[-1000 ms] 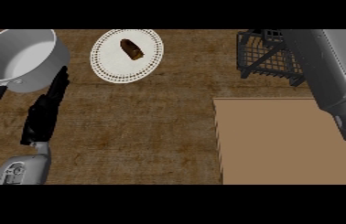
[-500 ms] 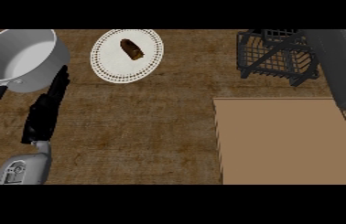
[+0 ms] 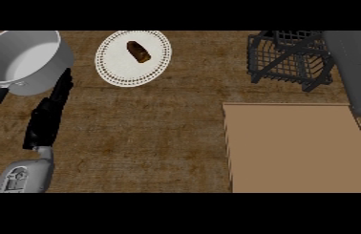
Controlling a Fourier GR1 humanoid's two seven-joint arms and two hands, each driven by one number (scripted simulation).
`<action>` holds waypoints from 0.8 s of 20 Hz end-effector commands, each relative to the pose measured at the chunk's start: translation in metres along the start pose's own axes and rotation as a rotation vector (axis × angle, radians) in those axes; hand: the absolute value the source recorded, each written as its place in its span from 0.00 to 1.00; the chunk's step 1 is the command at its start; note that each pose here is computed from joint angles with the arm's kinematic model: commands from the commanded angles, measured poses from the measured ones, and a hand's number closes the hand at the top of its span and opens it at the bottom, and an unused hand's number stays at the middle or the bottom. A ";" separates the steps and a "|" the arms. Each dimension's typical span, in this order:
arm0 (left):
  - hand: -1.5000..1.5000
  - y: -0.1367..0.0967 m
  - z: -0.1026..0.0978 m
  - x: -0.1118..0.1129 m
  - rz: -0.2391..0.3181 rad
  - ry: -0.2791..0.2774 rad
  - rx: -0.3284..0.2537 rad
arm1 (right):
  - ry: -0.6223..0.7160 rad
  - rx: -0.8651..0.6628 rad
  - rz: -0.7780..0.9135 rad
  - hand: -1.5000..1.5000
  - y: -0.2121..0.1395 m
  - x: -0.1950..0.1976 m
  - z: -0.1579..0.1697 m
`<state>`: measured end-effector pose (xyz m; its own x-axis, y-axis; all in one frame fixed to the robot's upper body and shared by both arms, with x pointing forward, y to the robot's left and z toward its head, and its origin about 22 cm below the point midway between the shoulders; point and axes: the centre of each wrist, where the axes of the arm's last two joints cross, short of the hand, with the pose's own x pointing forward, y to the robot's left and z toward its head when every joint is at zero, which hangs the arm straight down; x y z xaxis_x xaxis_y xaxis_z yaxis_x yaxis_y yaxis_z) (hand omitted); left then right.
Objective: Pick the cupcake from the tray and place it in the tiered basket
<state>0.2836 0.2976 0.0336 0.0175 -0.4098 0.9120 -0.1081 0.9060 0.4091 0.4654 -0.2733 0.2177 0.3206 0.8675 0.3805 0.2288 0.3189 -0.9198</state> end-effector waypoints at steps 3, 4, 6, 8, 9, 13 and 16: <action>0.50 0.006 0.006 -0.010 -0.006 0.013 0.005 | 0.057 0.019 -0.127 0.00 0.006 -0.021 -0.003; 0.50 -0.018 0.008 0.012 0.021 0.009 -0.008 | 0.050 -0.001 -0.159 0.00 0.019 -0.027 0.000; 0.50 0.004 0.005 -0.002 0.001 0.000 0.018 | 0.033 -0.057 -0.233 0.00 0.019 -0.037 0.000; 0.50 -0.014 0.000 0.004 -0.005 0.011 0.005 | 0.015 -0.098 -0.272 0.00 0.007 -0.031 -0.002; 0.50 0.002 0.008 0.002 -0.003 0.012 0.003 | 0.019 -0.120 -0.283 0.00 0.003 -0.026 -0.001; 0.50 -0.010 -0.001 -0.003 -0.007 0.004 0.012 | -0.001 -0.226 -0.350 0.00 -0.045 -0.040 -0.007; 0.50 0.018 0.011 -0.010 0.000 0.026 0.041 | 0.069 -0.255 -0.366 0.00 -0.044 -0.055 0.001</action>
<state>0.2784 0.3022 0.0314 0.0352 -0.4083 0.9122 -0.1273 0.9035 0.4093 0.4509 -0.3098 0.2304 0.2130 0.7158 0.6650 0.5002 0.5048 -0.7036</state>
